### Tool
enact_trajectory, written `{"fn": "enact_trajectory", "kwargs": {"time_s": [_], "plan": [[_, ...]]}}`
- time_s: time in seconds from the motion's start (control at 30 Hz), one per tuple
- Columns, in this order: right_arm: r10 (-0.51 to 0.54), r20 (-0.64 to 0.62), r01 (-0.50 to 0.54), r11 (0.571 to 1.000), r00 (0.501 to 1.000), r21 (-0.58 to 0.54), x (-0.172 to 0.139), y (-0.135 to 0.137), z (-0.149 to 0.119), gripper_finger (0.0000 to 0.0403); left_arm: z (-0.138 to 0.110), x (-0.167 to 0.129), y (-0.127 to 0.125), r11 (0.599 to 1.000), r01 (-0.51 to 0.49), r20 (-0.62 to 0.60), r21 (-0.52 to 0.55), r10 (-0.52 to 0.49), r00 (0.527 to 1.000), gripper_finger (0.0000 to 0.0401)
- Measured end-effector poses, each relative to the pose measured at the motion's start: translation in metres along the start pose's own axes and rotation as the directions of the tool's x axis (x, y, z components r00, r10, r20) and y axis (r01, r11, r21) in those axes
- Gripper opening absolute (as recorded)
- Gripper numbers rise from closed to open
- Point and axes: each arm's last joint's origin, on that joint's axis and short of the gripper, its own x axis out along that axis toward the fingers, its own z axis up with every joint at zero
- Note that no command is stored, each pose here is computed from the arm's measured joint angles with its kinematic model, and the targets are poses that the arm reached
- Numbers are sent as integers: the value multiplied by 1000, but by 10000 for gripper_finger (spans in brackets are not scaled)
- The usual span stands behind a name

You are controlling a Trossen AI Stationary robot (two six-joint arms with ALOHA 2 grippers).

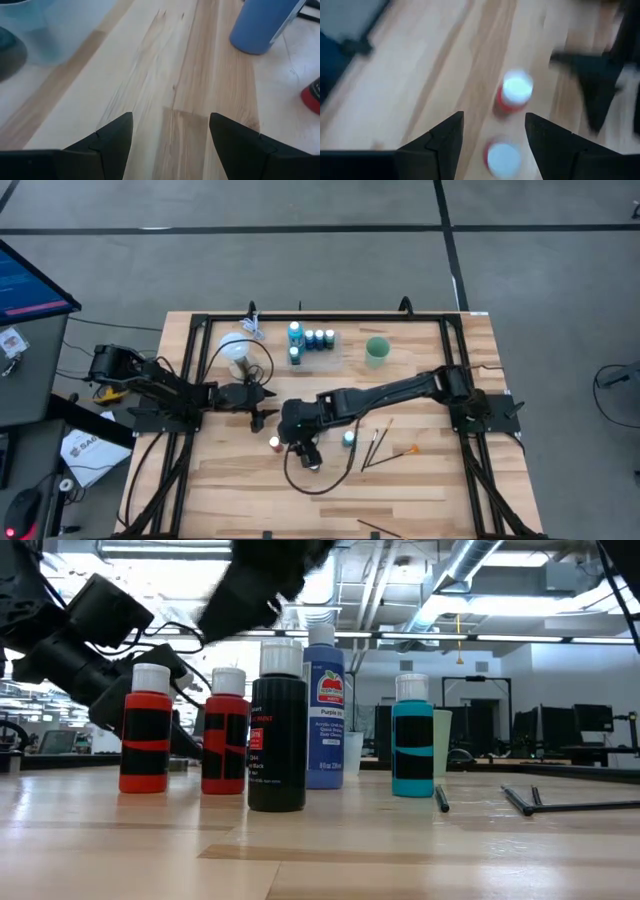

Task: Pick & Place Paint Supplies
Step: Put the right small red paint bottle into the bin

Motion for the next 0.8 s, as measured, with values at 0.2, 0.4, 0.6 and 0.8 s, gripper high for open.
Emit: {"fn": "enact_trajectory", "kwargs": {"time_s": [0.2, 0.4, 0.6, 0.8], "plan": [[-5, -30, 6, 1000, 1000, 21, 11, -5, -6, 203, -2, -1, 0, 1000, 2, -3, -17, -2, 1000, 248], [-3, -79, 6, 999, 997, 36, 25, -8, -15, 202, -2, -1, 0, 1000, 3, -3, -17, -3, 1000, 248], [-1, -90, 5, 999, 996, 44, 25, -8, -16, 202, -2, -1, 0, 1000, 6, -2, -17, -6, 1000, 248], [2, -123, 6, 998, 992, 66, 25, -8, -19, 186, -1, -1, 0, 1000, 7, 4, -19, -7, 1000, 248]]}}
